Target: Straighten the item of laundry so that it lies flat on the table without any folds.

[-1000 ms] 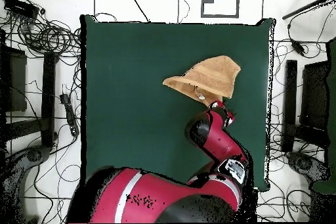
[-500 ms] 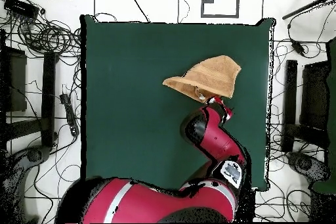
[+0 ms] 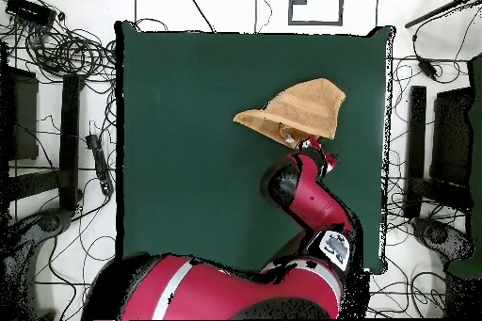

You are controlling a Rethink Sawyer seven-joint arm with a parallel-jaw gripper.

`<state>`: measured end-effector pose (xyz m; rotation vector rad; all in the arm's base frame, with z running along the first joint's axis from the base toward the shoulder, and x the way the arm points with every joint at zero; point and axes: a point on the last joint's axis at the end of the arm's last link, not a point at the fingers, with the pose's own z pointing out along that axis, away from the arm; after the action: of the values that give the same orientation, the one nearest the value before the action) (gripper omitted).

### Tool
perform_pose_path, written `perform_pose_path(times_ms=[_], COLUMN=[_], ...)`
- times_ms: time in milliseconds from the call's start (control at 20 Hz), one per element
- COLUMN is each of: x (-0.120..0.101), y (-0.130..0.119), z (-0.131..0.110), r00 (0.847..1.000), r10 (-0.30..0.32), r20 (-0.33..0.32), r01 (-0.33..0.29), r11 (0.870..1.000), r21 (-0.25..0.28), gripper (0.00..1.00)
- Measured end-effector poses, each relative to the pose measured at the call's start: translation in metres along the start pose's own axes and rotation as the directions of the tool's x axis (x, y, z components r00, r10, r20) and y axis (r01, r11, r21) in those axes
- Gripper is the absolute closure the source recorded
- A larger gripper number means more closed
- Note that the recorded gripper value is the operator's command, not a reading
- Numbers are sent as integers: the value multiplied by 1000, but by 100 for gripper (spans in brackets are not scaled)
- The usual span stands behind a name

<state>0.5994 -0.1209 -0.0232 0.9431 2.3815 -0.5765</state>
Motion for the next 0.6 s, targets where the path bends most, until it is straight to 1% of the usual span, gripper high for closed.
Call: perform_pose_path(times_ms=[350,600], x=[5,3], y=[-10,-11], z=[15,28], r00=[1000,1000], r10=[9,19], r20=[-13,-1], r01=[-8,-19], r11=[1000,1000], r21=[15,12], gripper=[0,0])
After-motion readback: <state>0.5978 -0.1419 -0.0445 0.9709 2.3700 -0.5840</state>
